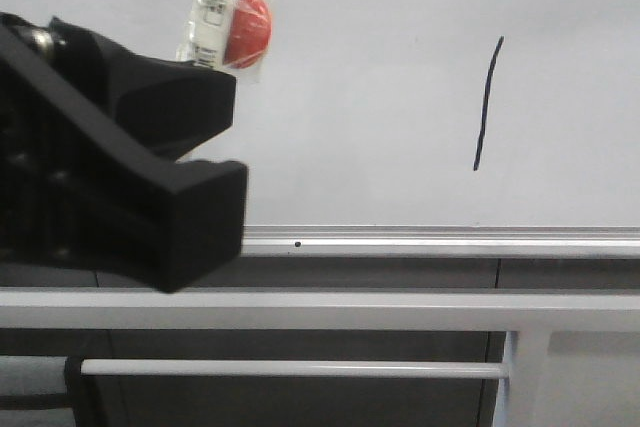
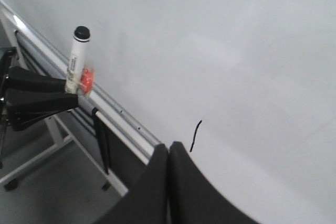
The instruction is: Write number 1 on whiteboard
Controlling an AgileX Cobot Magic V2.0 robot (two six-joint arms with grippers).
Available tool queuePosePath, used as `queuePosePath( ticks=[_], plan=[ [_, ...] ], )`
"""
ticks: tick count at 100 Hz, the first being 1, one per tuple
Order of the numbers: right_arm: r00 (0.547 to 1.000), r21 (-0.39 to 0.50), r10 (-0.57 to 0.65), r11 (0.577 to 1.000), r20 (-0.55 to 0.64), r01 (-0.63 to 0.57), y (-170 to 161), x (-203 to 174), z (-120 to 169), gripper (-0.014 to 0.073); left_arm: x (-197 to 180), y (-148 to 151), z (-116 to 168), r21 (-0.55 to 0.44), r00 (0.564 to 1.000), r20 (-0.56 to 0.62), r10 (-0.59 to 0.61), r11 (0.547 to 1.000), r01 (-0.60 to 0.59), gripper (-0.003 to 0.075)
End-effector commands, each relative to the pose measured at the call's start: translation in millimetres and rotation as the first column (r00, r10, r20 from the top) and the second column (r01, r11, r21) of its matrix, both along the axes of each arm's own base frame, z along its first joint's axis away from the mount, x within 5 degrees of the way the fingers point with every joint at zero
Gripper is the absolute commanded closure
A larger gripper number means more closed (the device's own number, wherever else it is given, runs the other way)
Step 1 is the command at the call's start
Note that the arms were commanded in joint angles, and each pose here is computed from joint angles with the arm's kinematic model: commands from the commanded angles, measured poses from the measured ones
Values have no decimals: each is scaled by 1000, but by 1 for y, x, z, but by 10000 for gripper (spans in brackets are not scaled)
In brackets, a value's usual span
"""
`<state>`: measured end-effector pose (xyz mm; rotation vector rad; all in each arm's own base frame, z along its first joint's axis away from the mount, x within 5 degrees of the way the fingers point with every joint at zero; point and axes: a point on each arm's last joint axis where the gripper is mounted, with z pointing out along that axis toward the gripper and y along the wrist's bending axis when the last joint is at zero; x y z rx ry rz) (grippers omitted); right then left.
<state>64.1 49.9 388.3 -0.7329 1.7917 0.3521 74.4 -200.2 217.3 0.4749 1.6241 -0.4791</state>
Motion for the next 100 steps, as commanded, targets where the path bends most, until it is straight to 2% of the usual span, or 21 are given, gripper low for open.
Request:
queuePosePath(
  ticks=[1,9,18,33,43,50,65,79,100],
  plan=[
    [984,67,-52,997,173,41,-9,-9,3,657,-1,2,15,-108,998,49,49,993,-44,741],
    [969,95,-77,994,233,56,-16,-18,-10,657,1,4,14,-157,997,6,79,985,-78,741],
    [957,127,-95,990,275,62,-21,-25,-27,657,1,2,11,-182,995,10,95,979,-91,741],
    [961,117,-96,991,258,67,-22,-27,-49,657,3,-6,-4,-240,991,-18,129,962,-130,741],
    [964,112,-94,991,250,68,-21,-26,-52,657,3,-12,-16,-276,989,-42,145,949,-151,741],
    [966,108,-92,992,243,68,-21,-26,-54,657,4,-16,-21,-259,986,-48,160,951,-167,741],
    [967,96,-90,993,237,68,-21,-26,-55,657,10,-23,-18,-277,986,-35,162,946,-166,741],
    [966,88,-91,994,242,72,-21,-26,-55,657,19,-19,-17,-279,978,-34,204,938,-206,741],
    [966,85,-92,994,243,73,-22,-26,-55,657,32,-18,-14,-284,979,7,202,940,-191,741]
  ],
)
